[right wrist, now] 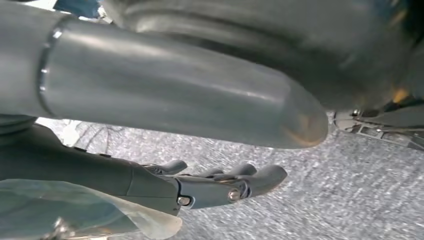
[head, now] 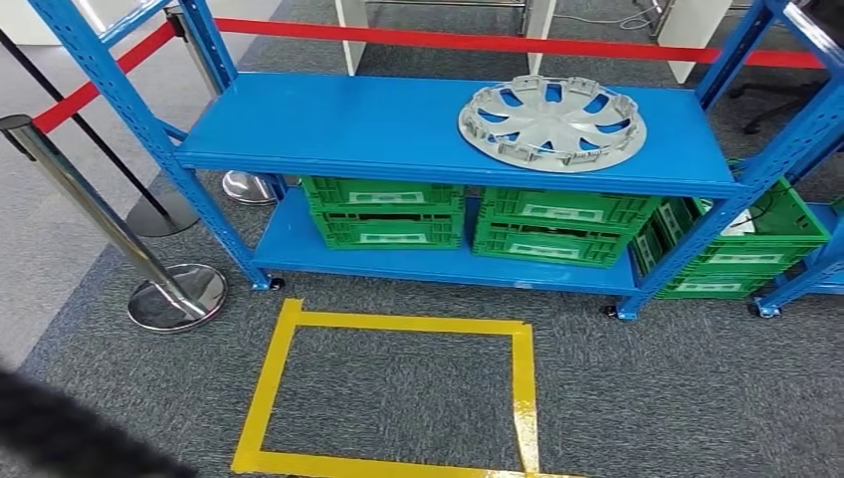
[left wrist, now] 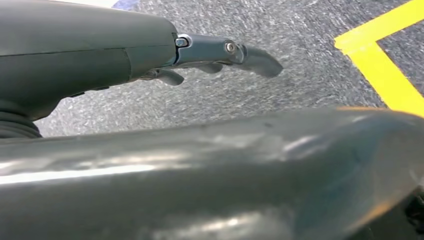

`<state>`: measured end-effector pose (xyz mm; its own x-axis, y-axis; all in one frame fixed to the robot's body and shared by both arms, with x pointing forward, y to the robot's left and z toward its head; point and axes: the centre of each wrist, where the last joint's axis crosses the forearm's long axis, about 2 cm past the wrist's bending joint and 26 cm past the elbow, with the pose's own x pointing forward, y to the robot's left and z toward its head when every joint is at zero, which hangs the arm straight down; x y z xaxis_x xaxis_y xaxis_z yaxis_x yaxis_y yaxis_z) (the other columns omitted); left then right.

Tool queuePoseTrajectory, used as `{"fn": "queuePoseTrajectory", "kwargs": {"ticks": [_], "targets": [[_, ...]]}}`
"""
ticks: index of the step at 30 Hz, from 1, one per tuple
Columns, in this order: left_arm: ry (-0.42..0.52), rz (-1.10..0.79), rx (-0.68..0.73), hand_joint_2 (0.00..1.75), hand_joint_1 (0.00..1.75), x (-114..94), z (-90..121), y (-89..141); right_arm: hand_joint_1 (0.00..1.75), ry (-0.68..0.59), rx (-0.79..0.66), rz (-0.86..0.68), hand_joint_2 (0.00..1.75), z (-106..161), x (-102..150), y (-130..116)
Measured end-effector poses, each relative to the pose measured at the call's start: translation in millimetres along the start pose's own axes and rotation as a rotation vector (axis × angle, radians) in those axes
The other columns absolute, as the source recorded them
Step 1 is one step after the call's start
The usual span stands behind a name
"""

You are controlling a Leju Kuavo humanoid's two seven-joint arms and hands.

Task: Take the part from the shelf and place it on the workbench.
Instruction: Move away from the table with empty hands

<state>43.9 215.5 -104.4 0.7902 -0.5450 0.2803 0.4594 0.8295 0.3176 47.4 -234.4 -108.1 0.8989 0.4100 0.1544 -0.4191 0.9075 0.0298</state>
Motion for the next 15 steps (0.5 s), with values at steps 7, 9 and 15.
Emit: {"fn": "queuePoseTrajectory", "kwargs": {"ticks": [7, 9, 15], "targets": [[0.002, 0.002, -0.009, 0.0, 0.0, -1.8, 1.4, -3.0, 0.0, 0.0, -0.002, 0.001, 0.0, 0.0, 0.9, -0.5], [0.001, 0.003, -0.008, 0.0, 0.0, -1.3, 1.4, -3.1, 0.0, 0.0, -0.003, 0.003, 0.0, 0.0, 1.5, -0.9], [0.004, 0.006, -0.002, 0.0, 0.0, -1.7, 1.2, -2.4, 0.0, 0.002, -0.003, 0.007, 0.0, 0.0, 1.6, -1.0]]}}
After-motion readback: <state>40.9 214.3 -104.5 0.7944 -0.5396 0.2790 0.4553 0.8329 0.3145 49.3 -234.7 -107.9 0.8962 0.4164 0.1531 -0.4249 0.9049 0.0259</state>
